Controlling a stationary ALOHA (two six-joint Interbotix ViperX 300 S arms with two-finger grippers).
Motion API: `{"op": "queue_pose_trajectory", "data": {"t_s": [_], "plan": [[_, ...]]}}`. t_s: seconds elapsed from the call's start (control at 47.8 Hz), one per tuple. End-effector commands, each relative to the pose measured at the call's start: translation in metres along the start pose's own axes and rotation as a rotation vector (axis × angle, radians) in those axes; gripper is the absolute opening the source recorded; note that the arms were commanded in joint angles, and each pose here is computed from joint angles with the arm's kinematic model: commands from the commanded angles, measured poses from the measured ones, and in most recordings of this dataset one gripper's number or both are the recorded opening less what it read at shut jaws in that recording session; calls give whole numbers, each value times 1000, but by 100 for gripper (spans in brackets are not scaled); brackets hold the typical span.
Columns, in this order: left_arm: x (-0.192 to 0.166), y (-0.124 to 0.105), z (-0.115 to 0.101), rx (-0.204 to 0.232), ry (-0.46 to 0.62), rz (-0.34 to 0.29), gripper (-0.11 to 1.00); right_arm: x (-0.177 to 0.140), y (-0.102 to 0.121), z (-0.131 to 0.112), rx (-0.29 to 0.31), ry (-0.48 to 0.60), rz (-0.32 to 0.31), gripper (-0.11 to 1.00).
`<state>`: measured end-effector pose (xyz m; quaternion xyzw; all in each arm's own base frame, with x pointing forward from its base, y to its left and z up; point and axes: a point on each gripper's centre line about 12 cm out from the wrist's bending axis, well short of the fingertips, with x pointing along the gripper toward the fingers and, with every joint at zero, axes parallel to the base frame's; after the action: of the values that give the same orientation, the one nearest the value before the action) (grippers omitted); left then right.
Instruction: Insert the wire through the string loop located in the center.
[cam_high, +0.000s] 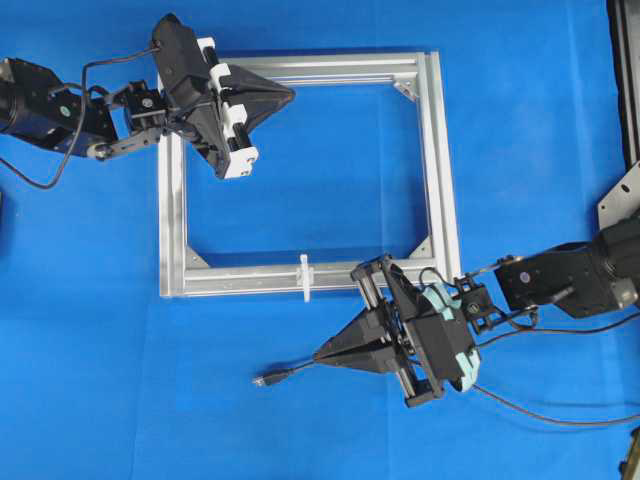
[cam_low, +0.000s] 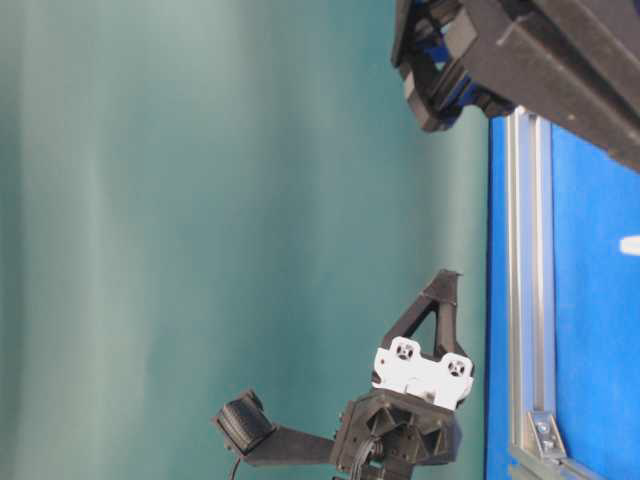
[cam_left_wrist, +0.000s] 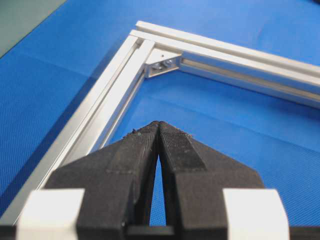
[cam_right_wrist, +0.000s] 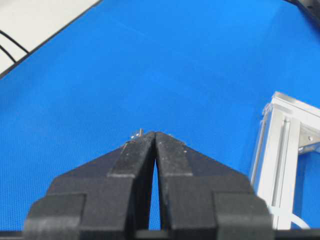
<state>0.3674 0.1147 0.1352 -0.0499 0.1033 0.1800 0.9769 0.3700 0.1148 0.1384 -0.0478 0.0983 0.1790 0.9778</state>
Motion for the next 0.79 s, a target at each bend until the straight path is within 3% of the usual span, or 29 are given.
{"op": "queue_pose_trajectory", "data": {"t_s": [0.0, 0.125, 0.523, 0.648, 0.774], "plan": [[-1, -7, 18, 30, -46, -29, 0, -1, 4, 21, -16, -62, 11, 0], [-2, -5, 18, 31, -44, -26, 0, 1, 9, 25, -22, -43, 25, -5], [-2, -4, 18, 31, -44, -23, 0, 3, 14, 22, -4, 3, 34, -2], [-2, -4, 18, 31, -43, -23, 0, 3, 15, 22, 19, 6, 38, 18], [-1, -4, 19, 29, -47, -22, 0, 4, 15, 21, 62, 16, 33, 55]]}}
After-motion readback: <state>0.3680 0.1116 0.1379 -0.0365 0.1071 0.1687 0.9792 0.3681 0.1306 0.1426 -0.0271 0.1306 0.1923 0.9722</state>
